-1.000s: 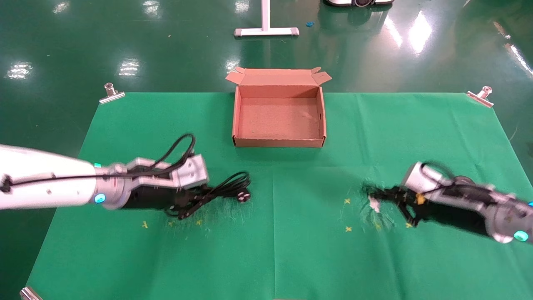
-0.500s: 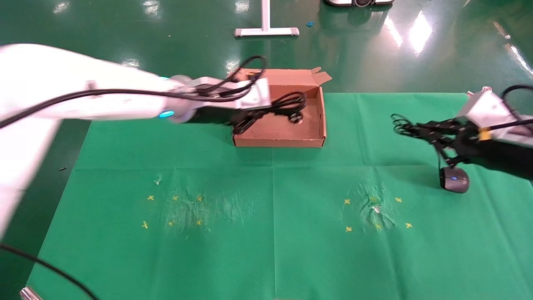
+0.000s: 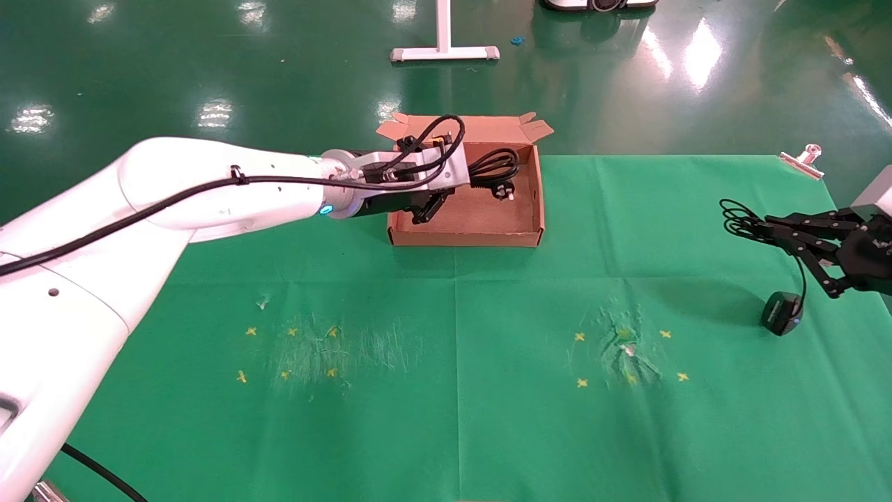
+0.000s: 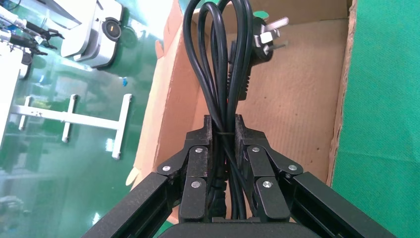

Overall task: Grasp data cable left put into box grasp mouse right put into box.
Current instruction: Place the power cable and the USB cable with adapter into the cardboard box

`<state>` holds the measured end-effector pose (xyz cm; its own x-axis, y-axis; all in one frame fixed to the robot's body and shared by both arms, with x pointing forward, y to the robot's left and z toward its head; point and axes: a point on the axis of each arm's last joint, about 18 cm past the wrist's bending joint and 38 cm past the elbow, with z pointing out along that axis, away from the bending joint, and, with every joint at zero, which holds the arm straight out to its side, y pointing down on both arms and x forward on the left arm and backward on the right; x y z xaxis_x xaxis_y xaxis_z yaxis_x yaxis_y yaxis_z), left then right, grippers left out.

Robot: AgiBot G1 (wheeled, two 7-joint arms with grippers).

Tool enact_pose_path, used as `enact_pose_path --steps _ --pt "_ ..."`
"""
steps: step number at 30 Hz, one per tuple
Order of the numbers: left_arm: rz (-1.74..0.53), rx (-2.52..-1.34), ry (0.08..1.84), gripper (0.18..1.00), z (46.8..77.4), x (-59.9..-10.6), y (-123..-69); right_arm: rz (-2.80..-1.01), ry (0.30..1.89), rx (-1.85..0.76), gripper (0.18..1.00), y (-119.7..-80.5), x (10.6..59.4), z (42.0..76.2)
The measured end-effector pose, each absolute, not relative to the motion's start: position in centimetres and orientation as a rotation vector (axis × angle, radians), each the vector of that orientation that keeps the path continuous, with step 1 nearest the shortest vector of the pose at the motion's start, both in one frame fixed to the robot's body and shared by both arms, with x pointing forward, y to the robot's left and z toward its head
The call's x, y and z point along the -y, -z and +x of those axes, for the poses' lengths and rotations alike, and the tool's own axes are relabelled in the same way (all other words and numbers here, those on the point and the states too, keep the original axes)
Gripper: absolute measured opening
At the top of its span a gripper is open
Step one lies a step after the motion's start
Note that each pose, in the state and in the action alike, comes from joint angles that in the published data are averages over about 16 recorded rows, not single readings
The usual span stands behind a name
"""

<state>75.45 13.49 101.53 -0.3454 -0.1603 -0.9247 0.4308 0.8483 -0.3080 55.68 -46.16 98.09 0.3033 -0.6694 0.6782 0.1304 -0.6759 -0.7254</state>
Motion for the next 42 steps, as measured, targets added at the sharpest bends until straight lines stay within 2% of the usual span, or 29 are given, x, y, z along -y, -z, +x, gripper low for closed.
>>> enact_pose_path --steps 9,17,28,35,42 --pt "0.167 -1.808 0.627 0.310 75.9 -14.3 -102.1 -1.801 1.488 -0.402 0.194 -100.1 44.3 56.5" --pt "0.063 -1.807 0.635 0.402 75.7 -20.3 -104.7 -1.732 1.503 -0.229 0.194 -103.6 39.8 57.8" --pt "-0.046 -1.770 0.632 0.631 73.8 -28.2 -107.9 -1.674 1.413 0.073 0.193 -107.0 28.2 60.3" --pt "-0.053 -1.765 0.628 0.780 73.4 -28.4 -107.9 -1.651 1.368 0.170 0.193 -106.6 21.1 62.1" --pt "-0.056 -1.762 0.626 0.896 73.1 -28.3 -107.8 -1.600 1.360 0.211 0.193 -106.6 17.1 63.0"
